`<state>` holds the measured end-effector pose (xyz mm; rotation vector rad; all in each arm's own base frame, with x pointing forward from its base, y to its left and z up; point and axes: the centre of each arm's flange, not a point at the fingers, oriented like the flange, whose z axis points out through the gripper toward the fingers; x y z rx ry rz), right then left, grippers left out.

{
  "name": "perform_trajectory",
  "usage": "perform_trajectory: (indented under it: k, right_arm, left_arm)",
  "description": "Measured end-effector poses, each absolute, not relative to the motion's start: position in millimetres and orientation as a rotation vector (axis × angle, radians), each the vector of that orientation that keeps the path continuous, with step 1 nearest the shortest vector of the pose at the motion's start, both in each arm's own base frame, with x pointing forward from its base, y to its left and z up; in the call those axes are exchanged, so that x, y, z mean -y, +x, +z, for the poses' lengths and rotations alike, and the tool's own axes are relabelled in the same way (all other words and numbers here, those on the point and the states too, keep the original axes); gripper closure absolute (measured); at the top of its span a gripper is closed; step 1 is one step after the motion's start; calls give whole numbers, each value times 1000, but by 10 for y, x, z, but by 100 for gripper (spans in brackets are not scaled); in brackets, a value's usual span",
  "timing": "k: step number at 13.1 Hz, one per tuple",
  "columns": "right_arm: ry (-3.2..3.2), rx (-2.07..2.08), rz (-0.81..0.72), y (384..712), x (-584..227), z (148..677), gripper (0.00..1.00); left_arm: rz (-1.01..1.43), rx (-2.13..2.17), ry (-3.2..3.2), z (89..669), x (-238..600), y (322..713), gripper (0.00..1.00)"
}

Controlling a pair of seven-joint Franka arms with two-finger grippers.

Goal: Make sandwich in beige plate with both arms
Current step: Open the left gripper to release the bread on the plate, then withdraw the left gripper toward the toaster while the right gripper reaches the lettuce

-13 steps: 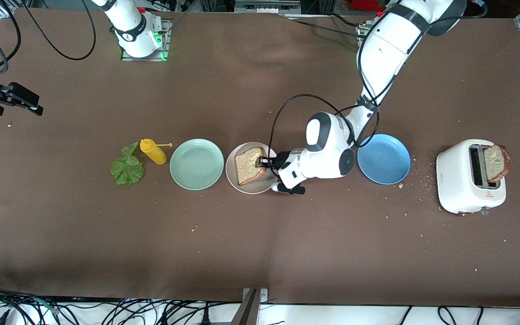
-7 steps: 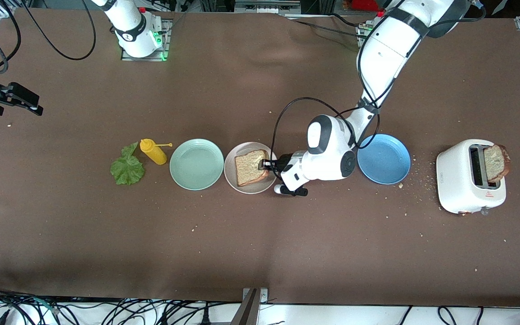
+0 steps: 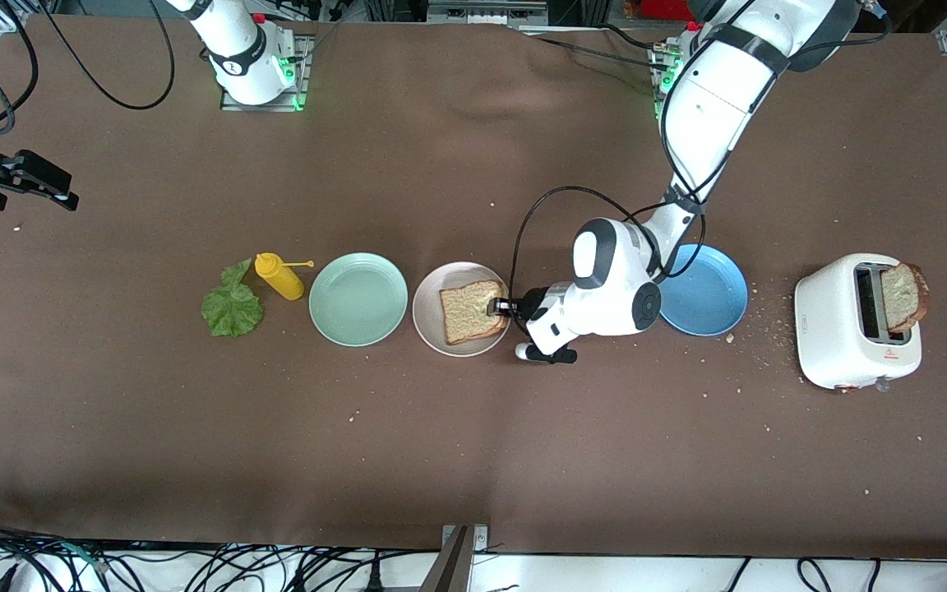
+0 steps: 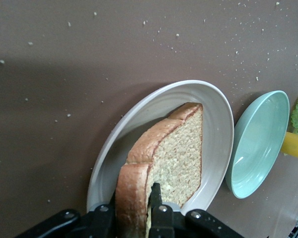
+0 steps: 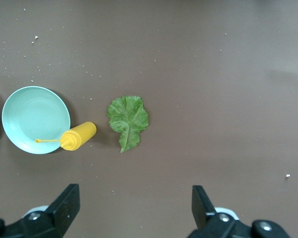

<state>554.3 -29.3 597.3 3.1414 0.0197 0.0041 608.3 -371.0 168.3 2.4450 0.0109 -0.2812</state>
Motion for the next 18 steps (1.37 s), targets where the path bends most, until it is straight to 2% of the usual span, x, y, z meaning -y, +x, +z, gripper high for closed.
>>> perform_trajectory:
  k: [3, 4, 7, 14, 18]
  right_arm:
    - [3141, -20, 4, 5543, 293, 5973, 0]
    - [3141, -20, 4, 5543, 293, 5973, 0]
    - [3141, -20, 4, 5543, 291, 5973, 0]
    - [3144, -73, -9, 5553, 105, 5949, 0]
    - [3206, -126, -162, 5551, -170, 5732, 0]
  left_arm:
    - [-282, -36, 2446, 1690, 3667, 6113, 40]
    - [-282, -58, 2446, 1713, 3641, 6139, 27]
    - [-302, -95, 2452, 1879, 3497, 6232, 0]
    - [-299, -116, 2602, 2392, 3114, 6423, 0]
    - [-266, -159, 2718, 2850, 2399, 6664, 0]
